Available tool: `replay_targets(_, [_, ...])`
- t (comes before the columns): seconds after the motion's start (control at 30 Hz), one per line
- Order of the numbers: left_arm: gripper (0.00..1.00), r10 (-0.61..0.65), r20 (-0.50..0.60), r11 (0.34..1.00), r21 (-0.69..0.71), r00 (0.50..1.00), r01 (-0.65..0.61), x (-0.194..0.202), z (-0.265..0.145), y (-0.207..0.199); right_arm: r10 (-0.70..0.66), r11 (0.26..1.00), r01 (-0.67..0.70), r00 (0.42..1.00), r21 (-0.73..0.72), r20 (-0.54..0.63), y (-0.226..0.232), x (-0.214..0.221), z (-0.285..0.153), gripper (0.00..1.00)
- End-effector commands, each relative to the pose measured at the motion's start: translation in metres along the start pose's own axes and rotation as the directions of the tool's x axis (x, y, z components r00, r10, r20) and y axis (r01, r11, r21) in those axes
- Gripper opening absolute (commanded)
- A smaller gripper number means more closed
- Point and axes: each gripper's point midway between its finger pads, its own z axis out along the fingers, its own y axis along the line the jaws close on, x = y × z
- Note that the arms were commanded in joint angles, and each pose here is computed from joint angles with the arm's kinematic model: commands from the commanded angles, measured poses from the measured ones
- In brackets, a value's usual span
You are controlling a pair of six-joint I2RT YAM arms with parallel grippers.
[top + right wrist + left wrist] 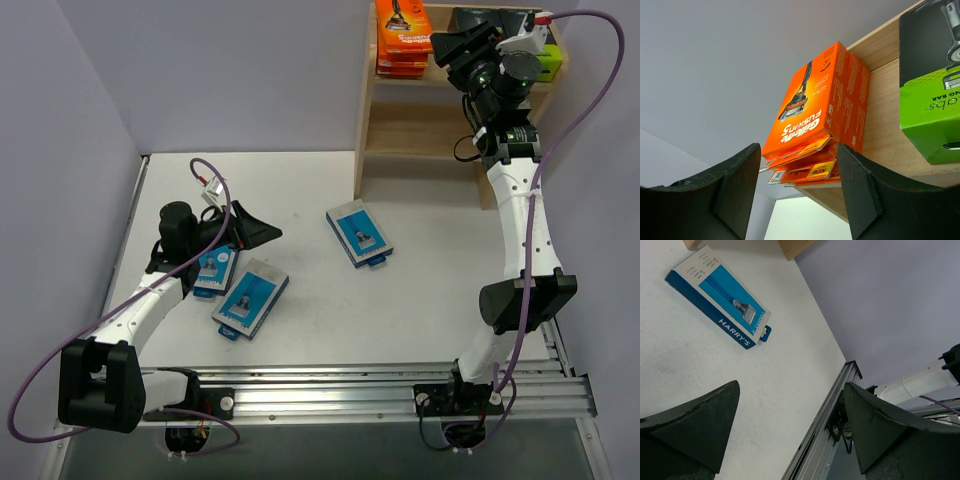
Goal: Place and organize the shaving razors onto the shelf
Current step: Place the shaving razor onto shelf
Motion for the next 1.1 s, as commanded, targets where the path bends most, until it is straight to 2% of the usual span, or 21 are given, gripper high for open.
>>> replay_targets(0.0, [0.94, 0.048, 0.013, 0.998, 0.046, 0.999, -0.048, -0.007, 0.001, -0.011, -0.024, 0.997, 0.03, 0.996, -0.068, 0.086, 0.026, -0.03, -0.011, 0.58])
replay_targets(1.07, [0.94, 0.019, 0.003, 0.998, 0.055, 1.0, -0.019, -0.004, 0.005, -0.007, -0.017, 0.996, 0.023, 0.998, -0.089, 0.065, 0.01, -0.011, 0.022, 0.58])
